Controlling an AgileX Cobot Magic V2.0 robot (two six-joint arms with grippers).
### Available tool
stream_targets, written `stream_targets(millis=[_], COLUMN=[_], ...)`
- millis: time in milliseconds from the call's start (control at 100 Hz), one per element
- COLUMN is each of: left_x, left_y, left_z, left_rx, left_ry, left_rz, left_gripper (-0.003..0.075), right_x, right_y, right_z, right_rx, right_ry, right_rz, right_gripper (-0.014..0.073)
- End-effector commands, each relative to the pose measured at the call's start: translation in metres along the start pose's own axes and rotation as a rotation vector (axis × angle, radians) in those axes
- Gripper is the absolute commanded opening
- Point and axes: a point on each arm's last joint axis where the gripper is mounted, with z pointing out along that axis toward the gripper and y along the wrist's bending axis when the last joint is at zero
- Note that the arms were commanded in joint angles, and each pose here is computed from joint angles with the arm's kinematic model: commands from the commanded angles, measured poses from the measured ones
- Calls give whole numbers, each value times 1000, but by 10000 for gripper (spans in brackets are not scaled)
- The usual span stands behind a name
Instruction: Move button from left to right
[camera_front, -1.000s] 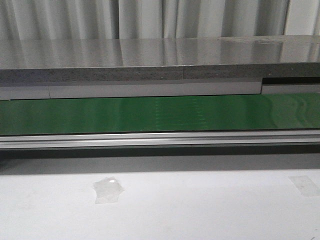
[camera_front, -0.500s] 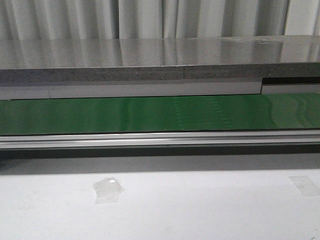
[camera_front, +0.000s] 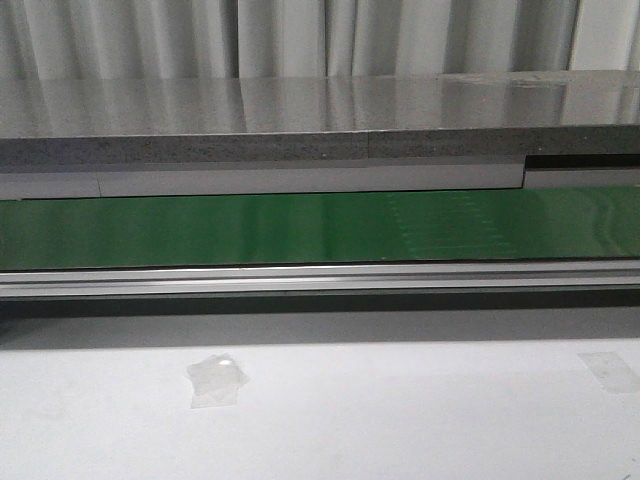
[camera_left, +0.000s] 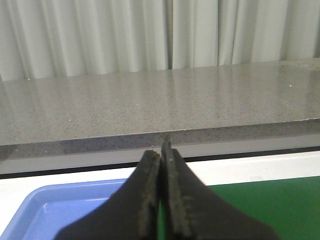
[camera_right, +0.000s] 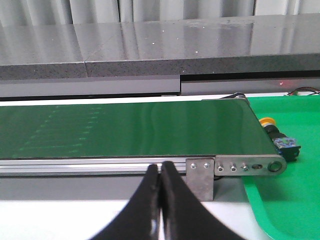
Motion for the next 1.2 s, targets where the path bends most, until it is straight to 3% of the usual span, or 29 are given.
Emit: stream_targets(millis=[0, 790, 960, 1190], left_x=[-12, -13, -13, 4], left_y=[4, 4, 4, 3], left_z=[0, 0, -3, -16], left_rx=[-37, -40, -40, -43], left_ry=[-63, -63, -74, -89], left_rz=[-12, 33, -15, -15], left_gripper=[-20, -20, -20, -20], right_x=[-14, -14, -14, -14], right_y=[1, 1, 1, 1], right_z=[-3, -3, -3, -3], right_rx=[-8, -8, -8, -8], right_ry=[-122, -122, -122, -122], right_rz=[-10, -10, -10, -10], right_gripper=[-68, -68, -68, -68])
